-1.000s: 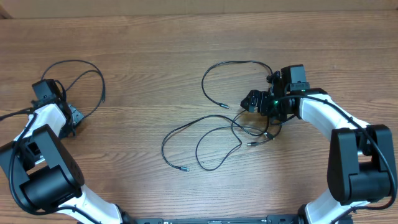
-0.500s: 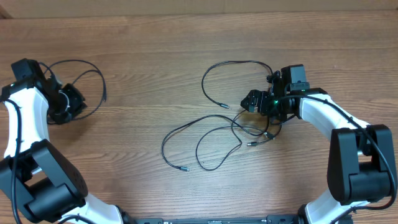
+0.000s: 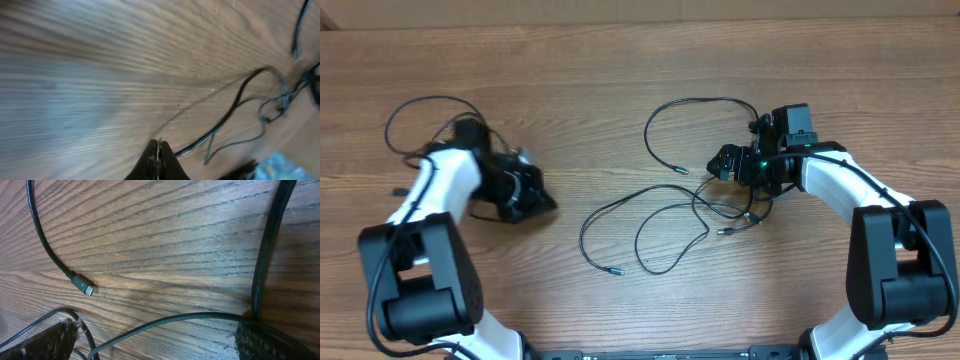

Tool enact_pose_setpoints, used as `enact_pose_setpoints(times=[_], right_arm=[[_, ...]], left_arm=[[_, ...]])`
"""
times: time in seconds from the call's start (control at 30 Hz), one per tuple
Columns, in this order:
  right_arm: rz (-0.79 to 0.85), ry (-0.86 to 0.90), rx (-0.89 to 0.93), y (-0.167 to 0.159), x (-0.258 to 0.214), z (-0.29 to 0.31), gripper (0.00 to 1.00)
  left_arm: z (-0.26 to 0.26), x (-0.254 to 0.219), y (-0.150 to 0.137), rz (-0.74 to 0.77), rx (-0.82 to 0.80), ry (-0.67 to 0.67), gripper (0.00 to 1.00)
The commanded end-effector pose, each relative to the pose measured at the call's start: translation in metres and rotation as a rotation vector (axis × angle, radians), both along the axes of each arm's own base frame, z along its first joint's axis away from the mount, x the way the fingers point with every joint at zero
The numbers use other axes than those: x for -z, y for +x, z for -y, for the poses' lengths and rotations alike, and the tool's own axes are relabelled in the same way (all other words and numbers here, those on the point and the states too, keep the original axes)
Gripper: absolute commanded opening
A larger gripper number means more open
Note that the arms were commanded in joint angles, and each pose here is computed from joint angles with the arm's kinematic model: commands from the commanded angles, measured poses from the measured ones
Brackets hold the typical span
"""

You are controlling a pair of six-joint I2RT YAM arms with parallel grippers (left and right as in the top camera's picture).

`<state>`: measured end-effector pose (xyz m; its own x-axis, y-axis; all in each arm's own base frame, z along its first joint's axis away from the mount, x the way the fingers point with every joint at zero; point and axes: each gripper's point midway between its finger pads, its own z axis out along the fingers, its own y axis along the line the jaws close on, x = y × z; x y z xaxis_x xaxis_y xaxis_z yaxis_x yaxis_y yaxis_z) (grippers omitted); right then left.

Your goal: Untangle cables

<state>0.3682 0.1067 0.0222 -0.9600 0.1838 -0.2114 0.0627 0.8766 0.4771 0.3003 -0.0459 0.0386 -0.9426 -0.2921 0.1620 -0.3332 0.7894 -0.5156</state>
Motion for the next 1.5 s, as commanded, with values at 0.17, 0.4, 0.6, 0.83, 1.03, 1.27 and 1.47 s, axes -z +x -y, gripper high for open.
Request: enact_pose_setpoints(times=[0.17, 0.4, 0.6, 0.83, 1.03, 1.27, 1.47], right_arm=[[-0.005, -0.014, 0.004, 0.0, 0.004, 0.002, 1.0], [-0.004, -0.014, 0.004, 0.0, 0.004, 0.002, 1.0], [-0.004, -0.014, 0.004, 0.0, 0.004, 0.002, 1.0], [-0.004, -0.013, 0.004, 0.0, 0.004, 0.001, 1.0], [0.025, 0.033, -0.009, 0.005, -0.002, -0.006, 1.0], [-0.074, 0.423, -0.141, -0.022, -0.049, -0.055, 1.0], [-0.044, 0.415, -0.171, -0.015, -0.077, -0.056, 1.0]], left_arm=[[0.052, 0.036, -0.033, -0.007, 0.128, -0.022, 0.05], [0.064, 0.061, -0.04, 0.004, 0.137, 0.085, 0.05], [0.067, 0.061, -0.04, 0.014, 0.152, 0.088, 0.23], [0.067, 0.062, -0.04, 0.015, 0.151, 0.092, 0.17], [0.066, 0.062, -0.042, 0.004, 0.151, 0.097, 0.04], [0.065, 0.063, -0.041, 0.009, 0.151, 0.099, 0.08], [0.064, 0.063, -0.042, 0.006, 0.151, 0.11, 0.09]])
